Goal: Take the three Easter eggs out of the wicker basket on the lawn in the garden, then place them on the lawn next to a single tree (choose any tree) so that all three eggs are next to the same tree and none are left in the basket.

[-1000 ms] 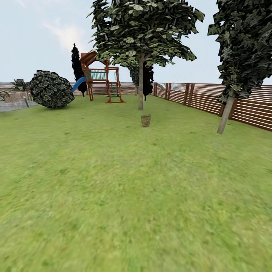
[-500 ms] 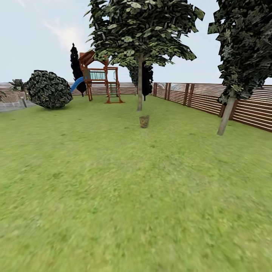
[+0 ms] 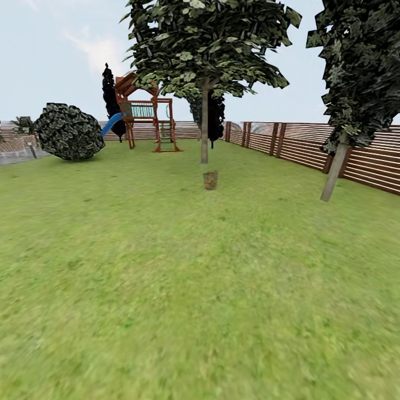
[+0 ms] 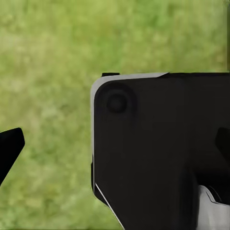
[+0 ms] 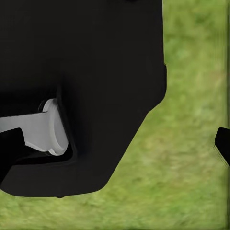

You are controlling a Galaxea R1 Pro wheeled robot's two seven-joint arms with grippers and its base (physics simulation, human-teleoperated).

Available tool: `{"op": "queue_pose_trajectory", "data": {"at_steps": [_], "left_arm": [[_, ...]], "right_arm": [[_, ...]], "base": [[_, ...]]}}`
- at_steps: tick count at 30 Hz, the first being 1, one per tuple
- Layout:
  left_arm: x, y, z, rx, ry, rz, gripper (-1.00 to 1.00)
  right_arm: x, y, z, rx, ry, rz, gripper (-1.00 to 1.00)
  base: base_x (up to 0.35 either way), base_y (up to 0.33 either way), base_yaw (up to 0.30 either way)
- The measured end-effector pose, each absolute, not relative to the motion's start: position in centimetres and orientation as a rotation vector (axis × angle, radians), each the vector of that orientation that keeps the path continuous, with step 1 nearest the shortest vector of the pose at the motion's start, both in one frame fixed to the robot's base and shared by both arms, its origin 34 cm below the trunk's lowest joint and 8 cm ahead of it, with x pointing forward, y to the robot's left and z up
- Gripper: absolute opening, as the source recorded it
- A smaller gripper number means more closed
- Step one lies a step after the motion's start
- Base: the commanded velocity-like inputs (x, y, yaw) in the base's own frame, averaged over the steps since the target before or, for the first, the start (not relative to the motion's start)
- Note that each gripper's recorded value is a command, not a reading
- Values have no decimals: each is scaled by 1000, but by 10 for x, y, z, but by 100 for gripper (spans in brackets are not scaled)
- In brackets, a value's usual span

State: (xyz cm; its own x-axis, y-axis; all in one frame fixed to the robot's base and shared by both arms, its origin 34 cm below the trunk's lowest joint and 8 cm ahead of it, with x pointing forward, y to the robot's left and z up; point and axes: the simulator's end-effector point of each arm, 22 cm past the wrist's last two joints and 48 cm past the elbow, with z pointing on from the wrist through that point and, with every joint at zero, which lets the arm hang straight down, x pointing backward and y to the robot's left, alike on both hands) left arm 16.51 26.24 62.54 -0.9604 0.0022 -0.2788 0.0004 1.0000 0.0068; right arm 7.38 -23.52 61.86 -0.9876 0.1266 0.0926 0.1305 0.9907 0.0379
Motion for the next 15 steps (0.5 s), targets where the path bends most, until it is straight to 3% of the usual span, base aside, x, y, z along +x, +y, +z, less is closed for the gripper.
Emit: {"op": "queue_pose_trajectory", "data": {"at_steps": [8, 15], "left_arm": [[165, 263, 625, 3, 2859, 10, 100], [165, 263, 625, 3, 2858, 10, 100]], "right_arm": [[74, -236, 619, -199, -3044, -63, 100], [74, -236, 619, -191, -3044, -62, 100]], "base": [[306, -135, 160], [307, -136, 47]]}}
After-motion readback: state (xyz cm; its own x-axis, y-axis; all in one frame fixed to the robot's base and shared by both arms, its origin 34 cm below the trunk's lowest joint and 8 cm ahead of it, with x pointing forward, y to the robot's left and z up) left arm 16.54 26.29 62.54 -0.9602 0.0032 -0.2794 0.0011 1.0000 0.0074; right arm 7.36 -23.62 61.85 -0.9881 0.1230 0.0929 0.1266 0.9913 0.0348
